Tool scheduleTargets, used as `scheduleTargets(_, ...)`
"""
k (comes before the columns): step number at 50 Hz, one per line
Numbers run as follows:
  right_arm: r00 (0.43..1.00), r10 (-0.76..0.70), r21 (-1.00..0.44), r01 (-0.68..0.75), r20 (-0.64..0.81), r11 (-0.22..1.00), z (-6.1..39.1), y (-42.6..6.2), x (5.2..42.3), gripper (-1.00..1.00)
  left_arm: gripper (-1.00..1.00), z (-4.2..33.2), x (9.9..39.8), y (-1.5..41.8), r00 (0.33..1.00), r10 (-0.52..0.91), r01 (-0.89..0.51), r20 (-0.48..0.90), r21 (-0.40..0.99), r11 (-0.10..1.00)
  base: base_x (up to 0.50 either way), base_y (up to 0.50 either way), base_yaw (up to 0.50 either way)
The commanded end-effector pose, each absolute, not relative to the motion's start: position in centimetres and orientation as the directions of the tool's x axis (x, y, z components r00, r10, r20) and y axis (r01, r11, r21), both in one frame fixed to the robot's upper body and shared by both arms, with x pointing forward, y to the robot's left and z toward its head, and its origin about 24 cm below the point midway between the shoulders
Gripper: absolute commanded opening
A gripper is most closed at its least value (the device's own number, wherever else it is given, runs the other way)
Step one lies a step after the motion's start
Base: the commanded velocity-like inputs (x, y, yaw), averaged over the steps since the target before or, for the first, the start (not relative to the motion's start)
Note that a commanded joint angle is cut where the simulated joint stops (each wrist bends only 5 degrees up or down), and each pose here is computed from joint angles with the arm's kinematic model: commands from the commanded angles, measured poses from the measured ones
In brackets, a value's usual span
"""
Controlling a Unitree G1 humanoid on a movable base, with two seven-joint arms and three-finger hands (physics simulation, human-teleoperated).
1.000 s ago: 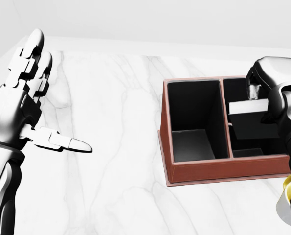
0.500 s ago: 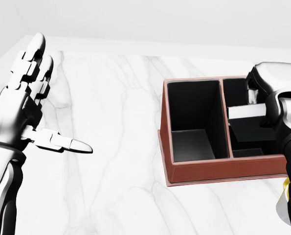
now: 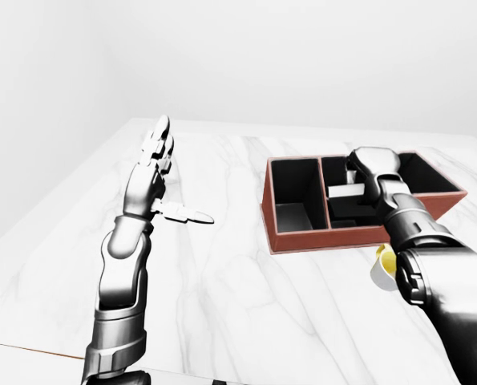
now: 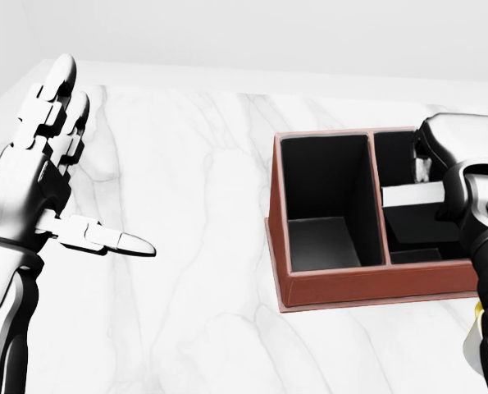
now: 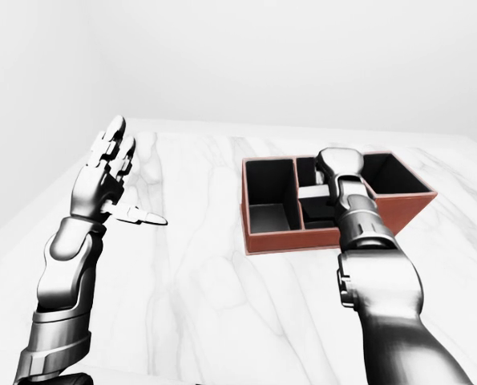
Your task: Pick up the book and place it in the caddy.
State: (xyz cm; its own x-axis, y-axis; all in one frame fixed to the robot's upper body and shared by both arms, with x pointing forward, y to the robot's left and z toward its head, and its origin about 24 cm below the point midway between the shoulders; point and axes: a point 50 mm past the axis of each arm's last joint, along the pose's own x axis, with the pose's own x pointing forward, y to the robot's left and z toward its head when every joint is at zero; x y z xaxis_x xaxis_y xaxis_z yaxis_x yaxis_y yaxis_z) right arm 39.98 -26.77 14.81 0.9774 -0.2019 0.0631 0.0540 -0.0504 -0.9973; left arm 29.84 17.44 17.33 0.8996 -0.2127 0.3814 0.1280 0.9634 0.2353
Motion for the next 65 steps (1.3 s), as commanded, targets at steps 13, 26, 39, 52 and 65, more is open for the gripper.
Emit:
scheduleTargets(13,0.975,-0.191,-0.992,0.101,0.115,-0.081,14.9,-26.7,39.9,-1.0,1.0,17.1,29.9,17.6,0.906,-0.204,0.122,0.371,0.233,0.965,0.0,0.0,0.0)
scheduleTargets(26,0.967,-0.156,-0.972,0.179,0.203,-0.155,15.4,-26.5,39.9,-0.18,1.0,16.7,29.8,17.9,0.912,-0.196,0.116,0.36,0.232,0.966,0.0,0.0,0.0)
scheduleTargets(39,0.964,-0.155,-0.967,0.192,0.218,-0.165,15.5,-26.6,39.9,1.0,1.0,16.5,29.8,17.8,0.915,-0.2,0.121,0.35,0.236,0.964,0.0,0.0,0.0)
scheduleTargets(52,0.957,-0.164,-0.964,0.212,0.238,-0.162,16.8,-26.9,40.0,1.0,1.0,16.6,30.0,17.5,0.913,-0.207,0.125,0.351,0.24,0.963,0.0,0.0,0.0)
scheduleTargets(65,0.94,-0.21,-0.963,0.266,0.27,-0.05,19.4,-27.4,40.3,1.0,1.0,17.2,29.6,17.1,0.9,-0.216,0.127,0.379,0.247,0.961,0.0,0.0,0.0)
